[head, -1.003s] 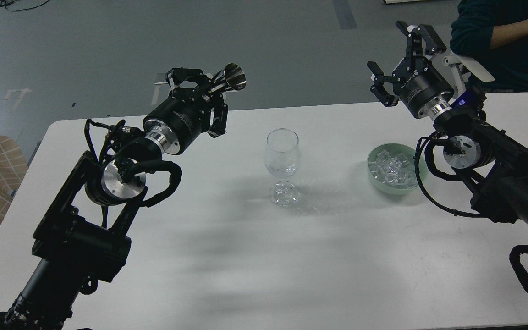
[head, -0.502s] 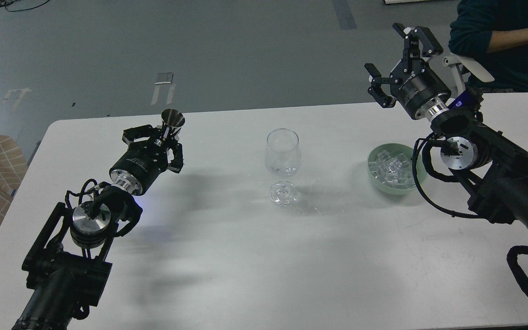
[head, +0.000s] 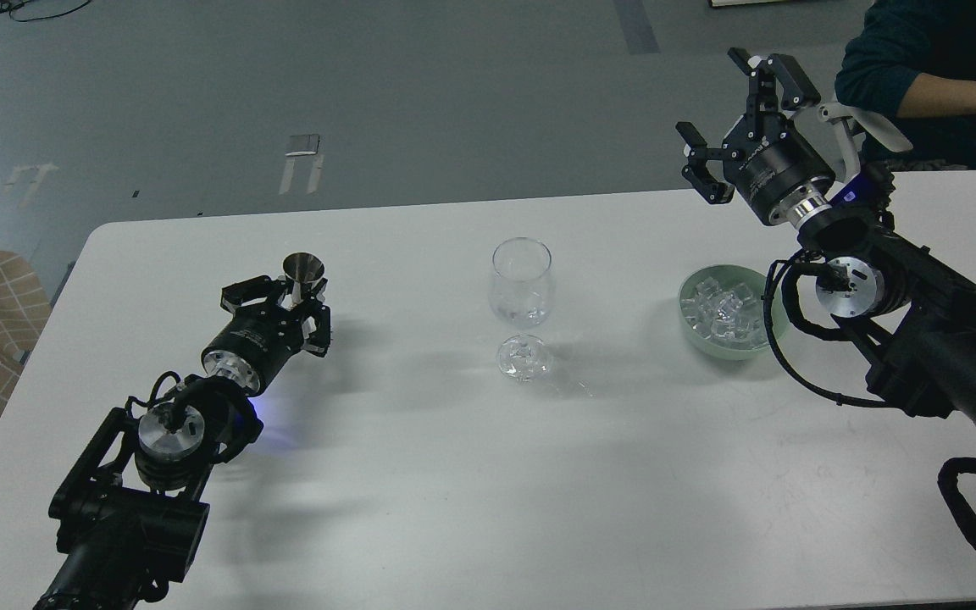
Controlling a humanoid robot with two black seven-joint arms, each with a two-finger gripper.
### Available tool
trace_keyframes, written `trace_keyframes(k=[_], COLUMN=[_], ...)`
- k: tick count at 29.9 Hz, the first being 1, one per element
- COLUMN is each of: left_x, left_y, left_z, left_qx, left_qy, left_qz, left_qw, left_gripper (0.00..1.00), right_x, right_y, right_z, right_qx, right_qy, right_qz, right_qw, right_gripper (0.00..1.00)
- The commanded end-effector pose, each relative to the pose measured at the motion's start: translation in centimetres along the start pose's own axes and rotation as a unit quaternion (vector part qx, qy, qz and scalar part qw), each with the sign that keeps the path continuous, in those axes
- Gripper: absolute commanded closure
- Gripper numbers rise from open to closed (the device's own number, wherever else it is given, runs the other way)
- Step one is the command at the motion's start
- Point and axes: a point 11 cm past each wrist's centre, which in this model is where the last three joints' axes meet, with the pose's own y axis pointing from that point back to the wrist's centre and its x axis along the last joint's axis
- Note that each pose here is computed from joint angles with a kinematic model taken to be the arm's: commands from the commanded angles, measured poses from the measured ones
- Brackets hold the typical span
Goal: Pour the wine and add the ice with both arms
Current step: 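Turn the jigger upright and lower it back to its table spot, then open the left gripper and pull it back from the jigger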
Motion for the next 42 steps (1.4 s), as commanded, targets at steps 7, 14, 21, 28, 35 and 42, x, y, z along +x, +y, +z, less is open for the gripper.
trace_keyframes(k=[7, 14, 21, 28, 35, 42], left_x=[0.1, 0.5, 0.7, 1.5, 1.7, 2.3], left_y=[0.0, 0.0, 0.0, 0.1, 0.5, 2.4], left_z=[0.3, 0.3, 0.3, 0.1, 0.4, 1.8], left_qx=[0.000, 0.001, 0.002, 0.005, 0.013, 0.035], left_qy=[-0.001, -0.001, -0.004, -0.004, -0.005, -0.037], left_qz=[0.003, 0.009, 0.016, 0.026, 0.021, -0.010], left_qw=[1.000, 1.000, 1.000, 1.000, 1.000, 0.999], left_gripper=[0.52, 0.44, 0.28, 0.03, 0.02, 0.02], right_x=[0.0, -0.1, -0.1, -0.1, -0.2, -0.1], right_y=[0.0, 0.0, 0.0, 0.0, 0.0, 0.1], right_z=[0.0, 0.1, 0.1, 0.1, 0.1, 0.3], right_qx=[0.000, -0.001, 0.000, -0.001, 0.001, -0.002], right_qy=[-0.001, -0.001, -0.001, -0.001, -0.002, -0.003], right_qz=[0.000, 0.000, 0.000, 0.000, -0.003, -0.001], right_qw=[1.000, 1.000, 1.000, 1.000, 1.000, 1.000], right_gripper=[0.00, 0.00, 0.00, 0.00, 0.00, 0.00])
